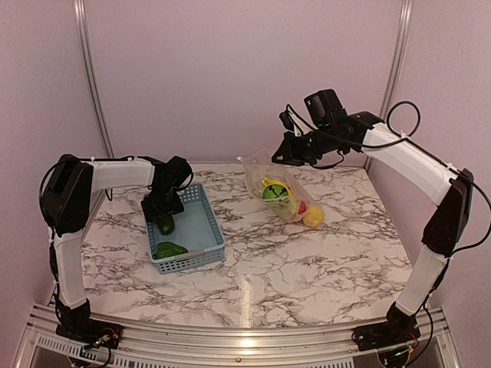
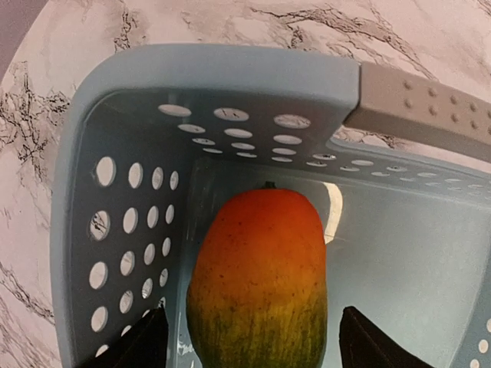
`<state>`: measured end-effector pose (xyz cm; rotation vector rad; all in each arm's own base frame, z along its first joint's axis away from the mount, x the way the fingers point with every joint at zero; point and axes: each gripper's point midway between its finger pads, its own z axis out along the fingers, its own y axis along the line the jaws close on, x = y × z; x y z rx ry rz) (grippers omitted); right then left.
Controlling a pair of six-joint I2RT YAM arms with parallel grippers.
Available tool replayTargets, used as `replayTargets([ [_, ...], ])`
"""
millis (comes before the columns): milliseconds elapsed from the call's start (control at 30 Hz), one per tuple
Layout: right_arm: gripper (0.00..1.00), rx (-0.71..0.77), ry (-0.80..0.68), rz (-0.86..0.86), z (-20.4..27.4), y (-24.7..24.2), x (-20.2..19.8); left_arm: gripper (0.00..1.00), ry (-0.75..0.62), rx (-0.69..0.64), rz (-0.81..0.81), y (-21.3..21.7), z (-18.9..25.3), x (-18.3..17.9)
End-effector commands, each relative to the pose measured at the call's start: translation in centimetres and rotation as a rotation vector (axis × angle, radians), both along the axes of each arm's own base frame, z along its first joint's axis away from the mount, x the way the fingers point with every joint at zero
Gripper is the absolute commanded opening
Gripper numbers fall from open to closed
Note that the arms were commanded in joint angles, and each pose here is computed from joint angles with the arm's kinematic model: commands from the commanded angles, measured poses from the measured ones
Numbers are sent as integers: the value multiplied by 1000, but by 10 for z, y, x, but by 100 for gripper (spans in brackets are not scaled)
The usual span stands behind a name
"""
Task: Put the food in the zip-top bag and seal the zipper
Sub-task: Pick up the fake fruit from the bin.
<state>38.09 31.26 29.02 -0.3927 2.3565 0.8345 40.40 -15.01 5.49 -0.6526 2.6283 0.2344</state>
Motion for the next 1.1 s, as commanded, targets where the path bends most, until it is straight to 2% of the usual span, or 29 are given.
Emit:
replayTargets([
  [0, 0, 28, -29, -2, 12, 4, 9, 77, 53, 39, -12, 6, -13, 1],
  [200, 0, 27, -22, 0, 8, 7, 14, 60, 53, 1, -56, -7, -13, 10],
  [367, 0, 26, -5, -1, -1, 10, 16, 47, 20, -45, -107, -21, 9, 10],
  [1067, 0, 47, 30, 57, -10, 33, 32, 42, -432, -260, -416, -114, 227, -11],
])
